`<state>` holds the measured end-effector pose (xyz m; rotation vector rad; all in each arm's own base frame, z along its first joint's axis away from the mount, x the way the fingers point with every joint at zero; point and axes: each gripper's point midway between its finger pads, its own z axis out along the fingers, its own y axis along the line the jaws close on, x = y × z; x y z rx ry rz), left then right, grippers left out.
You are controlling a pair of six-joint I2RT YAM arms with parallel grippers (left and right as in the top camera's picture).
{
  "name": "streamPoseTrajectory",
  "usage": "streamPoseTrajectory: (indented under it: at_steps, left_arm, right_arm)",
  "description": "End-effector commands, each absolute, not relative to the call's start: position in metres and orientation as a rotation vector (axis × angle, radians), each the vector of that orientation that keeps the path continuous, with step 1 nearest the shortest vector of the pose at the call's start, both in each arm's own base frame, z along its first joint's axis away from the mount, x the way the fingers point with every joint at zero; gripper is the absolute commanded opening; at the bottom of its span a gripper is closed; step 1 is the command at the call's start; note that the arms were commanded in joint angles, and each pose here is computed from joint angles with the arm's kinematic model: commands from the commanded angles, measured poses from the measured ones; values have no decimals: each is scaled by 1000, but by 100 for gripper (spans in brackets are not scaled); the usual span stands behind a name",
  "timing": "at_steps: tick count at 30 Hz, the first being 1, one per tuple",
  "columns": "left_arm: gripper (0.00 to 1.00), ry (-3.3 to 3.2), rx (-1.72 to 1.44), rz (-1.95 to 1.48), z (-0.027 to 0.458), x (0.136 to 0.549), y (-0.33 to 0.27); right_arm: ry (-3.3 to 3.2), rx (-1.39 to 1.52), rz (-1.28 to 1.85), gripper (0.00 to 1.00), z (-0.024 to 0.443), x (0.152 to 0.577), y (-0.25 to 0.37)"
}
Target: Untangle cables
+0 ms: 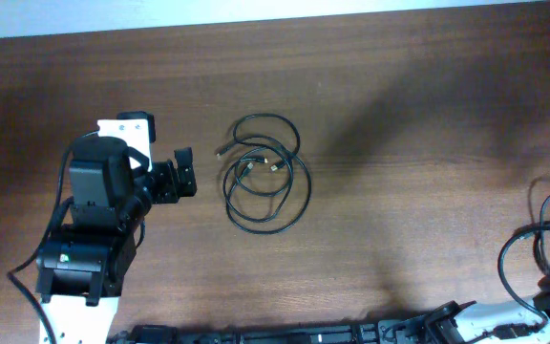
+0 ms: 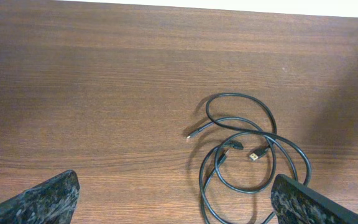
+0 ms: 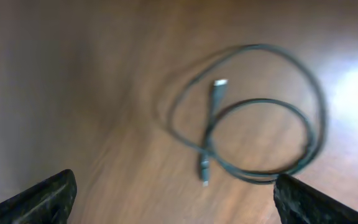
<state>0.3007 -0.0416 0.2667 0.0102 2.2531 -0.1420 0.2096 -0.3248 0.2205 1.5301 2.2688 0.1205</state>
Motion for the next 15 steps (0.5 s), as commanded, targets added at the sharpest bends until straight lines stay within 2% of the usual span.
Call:
streamPoseTrajectory:
  at_steps: [1,8,15]
  left_arm:
    - [99,2243,-14,-139,270,301,-39]
    - [99,2243,-14,-139,270,301,-39]
    - [99,2243,-14,-139,270,301,-39]
  right_arm:
    - [2358,1159,334,100,232,253,-288]
    - [2530,783,437,100,229,314,-213]
    - [2678,318,532,99,200,366,-108]
